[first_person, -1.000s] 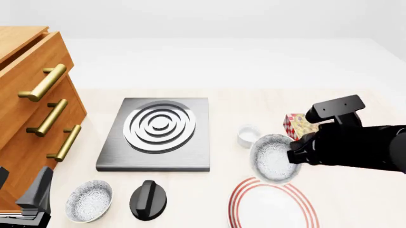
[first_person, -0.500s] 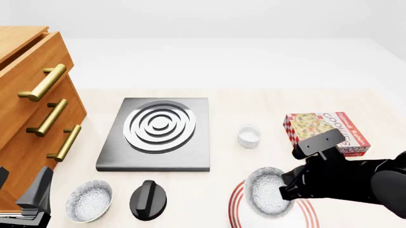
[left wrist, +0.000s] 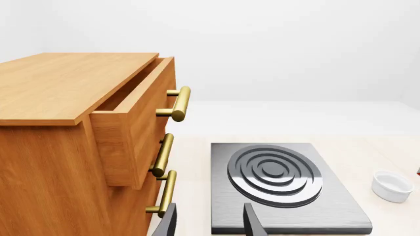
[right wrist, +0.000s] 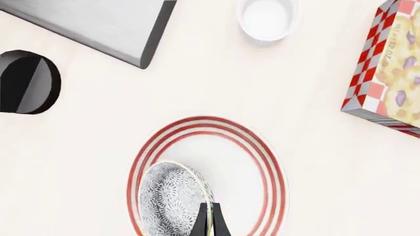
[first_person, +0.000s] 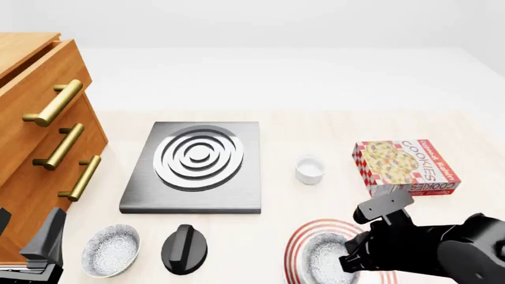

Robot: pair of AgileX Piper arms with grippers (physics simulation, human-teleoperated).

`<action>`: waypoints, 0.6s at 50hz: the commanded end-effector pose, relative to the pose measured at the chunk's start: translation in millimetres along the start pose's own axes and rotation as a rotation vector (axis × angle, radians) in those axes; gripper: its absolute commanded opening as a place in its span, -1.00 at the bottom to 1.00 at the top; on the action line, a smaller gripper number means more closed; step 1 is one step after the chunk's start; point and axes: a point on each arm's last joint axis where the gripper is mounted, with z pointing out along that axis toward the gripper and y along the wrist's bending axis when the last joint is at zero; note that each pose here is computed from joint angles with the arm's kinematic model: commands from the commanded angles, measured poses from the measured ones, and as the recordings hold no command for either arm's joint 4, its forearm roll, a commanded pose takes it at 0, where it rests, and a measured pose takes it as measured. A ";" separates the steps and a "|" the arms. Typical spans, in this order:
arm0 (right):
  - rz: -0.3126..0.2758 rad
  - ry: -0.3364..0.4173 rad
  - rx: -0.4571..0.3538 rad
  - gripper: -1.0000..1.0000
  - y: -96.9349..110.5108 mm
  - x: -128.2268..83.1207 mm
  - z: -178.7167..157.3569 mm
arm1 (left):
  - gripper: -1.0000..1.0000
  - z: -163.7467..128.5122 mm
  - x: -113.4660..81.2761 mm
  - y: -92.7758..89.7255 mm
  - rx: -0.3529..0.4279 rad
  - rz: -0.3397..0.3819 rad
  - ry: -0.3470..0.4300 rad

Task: Pick the akita bowl between the plate and the ramekin and place it on the plate.

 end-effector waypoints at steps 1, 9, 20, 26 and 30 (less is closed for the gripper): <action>0.027 0.012 0.003 -1.00 -1.6 5.8 13.4 | 1.00 0.0 0.0 0.0 0.000 0.000 0.000; 0.049 0.023 0.011 -1.00 -3.7 7.6 20.5 | 1.00 0.0 0.0 0.0 0.000 0.000 0.000; 0.088 0.052 0.022 -1.00 -6.9 15.1 43.0 | 1.00 0.0 0.0 0.0 0.000 0.000 0.000; 0.092 0.054 0.025 -1.00 -8.0 14.2 43.3 | 1.00 0.0 0.0 0.0 0.000 0.000 0.000; 0.091 0.053 0.027 -1.00 -8.6 12.0 41.3 | 1.00 0.0 0.0 0.0 0.000 0.000 0.000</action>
